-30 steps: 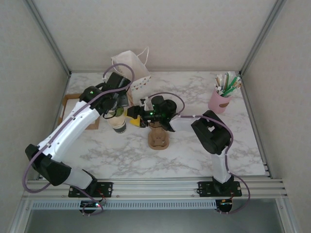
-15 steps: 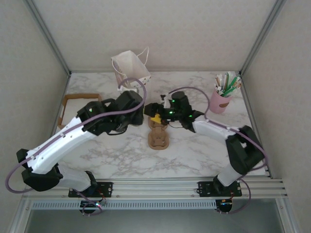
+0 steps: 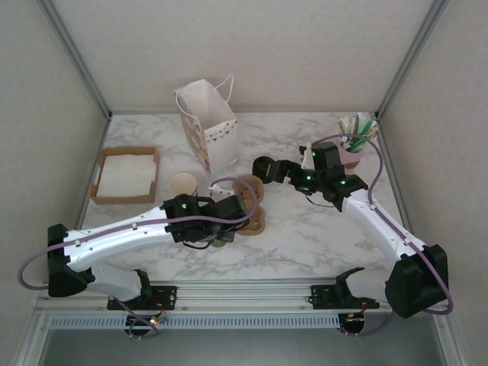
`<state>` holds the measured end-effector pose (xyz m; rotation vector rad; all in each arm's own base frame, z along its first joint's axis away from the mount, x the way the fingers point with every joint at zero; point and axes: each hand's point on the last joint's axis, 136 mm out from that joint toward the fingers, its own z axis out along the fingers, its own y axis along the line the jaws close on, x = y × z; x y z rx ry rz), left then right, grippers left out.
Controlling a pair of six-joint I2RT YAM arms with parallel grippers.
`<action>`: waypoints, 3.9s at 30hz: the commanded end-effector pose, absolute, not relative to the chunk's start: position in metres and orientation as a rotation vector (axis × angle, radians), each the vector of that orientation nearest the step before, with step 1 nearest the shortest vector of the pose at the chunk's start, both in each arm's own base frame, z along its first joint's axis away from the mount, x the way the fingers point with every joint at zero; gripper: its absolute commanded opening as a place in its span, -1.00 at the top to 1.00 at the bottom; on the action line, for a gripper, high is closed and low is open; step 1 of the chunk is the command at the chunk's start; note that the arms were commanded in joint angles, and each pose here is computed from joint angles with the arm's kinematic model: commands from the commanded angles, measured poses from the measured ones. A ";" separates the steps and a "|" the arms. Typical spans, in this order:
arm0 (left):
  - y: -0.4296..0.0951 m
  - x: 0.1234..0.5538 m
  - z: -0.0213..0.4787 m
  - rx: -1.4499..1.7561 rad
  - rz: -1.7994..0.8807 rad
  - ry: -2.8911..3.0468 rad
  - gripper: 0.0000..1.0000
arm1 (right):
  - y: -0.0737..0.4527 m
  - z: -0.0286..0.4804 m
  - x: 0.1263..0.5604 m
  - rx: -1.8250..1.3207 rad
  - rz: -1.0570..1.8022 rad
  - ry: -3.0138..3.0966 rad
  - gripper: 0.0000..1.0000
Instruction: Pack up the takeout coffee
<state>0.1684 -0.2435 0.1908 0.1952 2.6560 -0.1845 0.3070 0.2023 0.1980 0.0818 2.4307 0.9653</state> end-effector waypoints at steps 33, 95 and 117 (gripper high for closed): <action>-0.250 0.202 0.152 0.134 -0.076 2.560 -0.29 | 0.185 0.159 0.327 -0.010 0.685 2.646 -0.98; -0.155 0.251 0.193 -0.305 -0.635 2.240 -0.99 | 0.245 0.079 0.446 -0.496 0.175 2.865 -0.77; -0.152 0.251 0.194 -0.313 -0.630 2.237 -0.99 | 0.244 0.070 0.446 -0.479 0.192 2.882 -0.64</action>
